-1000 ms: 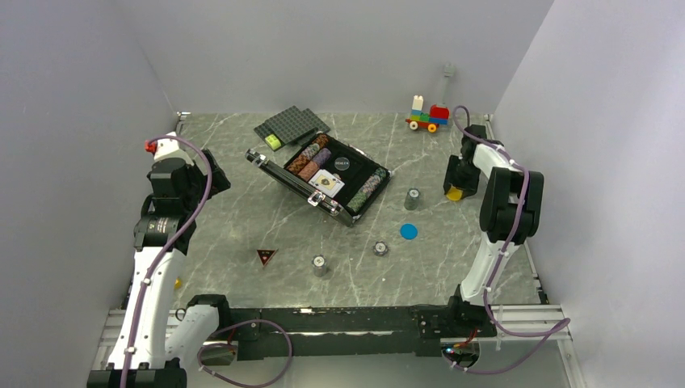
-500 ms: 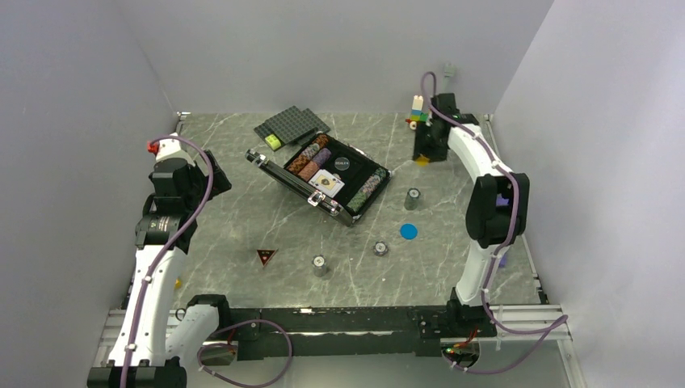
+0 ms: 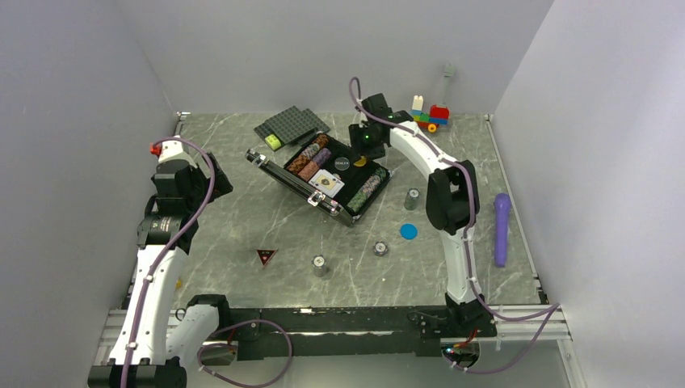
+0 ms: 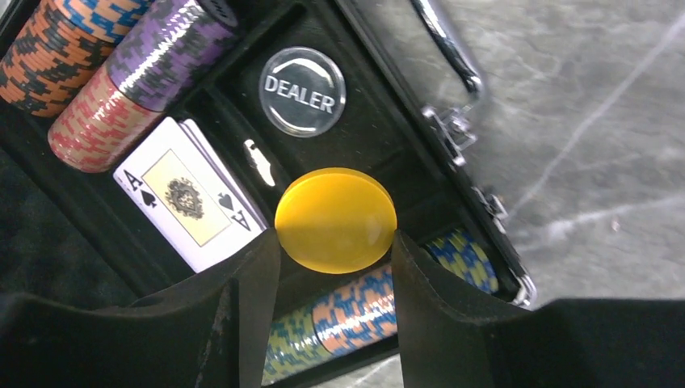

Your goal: Pack up texas hold em set

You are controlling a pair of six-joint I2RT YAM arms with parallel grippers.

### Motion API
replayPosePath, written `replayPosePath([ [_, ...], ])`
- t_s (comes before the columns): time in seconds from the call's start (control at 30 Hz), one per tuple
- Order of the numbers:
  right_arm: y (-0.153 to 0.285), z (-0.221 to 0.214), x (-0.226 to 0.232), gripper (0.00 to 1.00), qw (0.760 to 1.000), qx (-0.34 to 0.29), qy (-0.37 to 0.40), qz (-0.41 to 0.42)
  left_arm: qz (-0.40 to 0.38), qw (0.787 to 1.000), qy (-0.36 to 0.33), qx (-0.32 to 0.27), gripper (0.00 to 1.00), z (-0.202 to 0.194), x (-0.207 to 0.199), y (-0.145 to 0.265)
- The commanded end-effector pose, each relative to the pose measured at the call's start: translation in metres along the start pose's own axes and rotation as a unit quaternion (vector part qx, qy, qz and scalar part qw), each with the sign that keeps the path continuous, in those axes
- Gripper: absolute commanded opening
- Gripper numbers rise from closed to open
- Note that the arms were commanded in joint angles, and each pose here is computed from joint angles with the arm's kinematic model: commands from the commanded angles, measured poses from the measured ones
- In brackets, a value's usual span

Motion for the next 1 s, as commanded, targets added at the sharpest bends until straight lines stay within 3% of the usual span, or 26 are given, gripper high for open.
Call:
replayPosePath([
  [0.0,0.002,0.022,0.024,0.34,0.999,-0.031,0.031,0.02,-0.01,1.0,0.006,-0.017,0.99,0.007,-0.003,0.004],
  [0.3,-0.031,0.017,0.03,0.35,0.998,-0.022,0.061,-0.006,-0.008,1.0,0.003,-0.014,0.99,0.003,-0.001,0.008],
  [0.6,-0.051,0.009,0.025,0.43,0.998,-0.008,0.066,-0.012,-0.008,1.0,0.007,-0.01,0.99,-0.003,0.0,0.009],
  [0.97,-0.057,0.003,0.025,0.66,0.998,0.001,0.066,-0.003,-0.012,1.0,0.007,-0.006,0.98,-0.005,-0.001,0.006],
])
Point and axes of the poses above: each gripper's point midway between its finger pads, its own y axis back along the fingers, its own x axis along the line the jaws close on, z = x × y, the point moved 2 cm from there along y, back along the fingers, and after that the axes turned 9 degrees about -y, right-handed, at the moved point
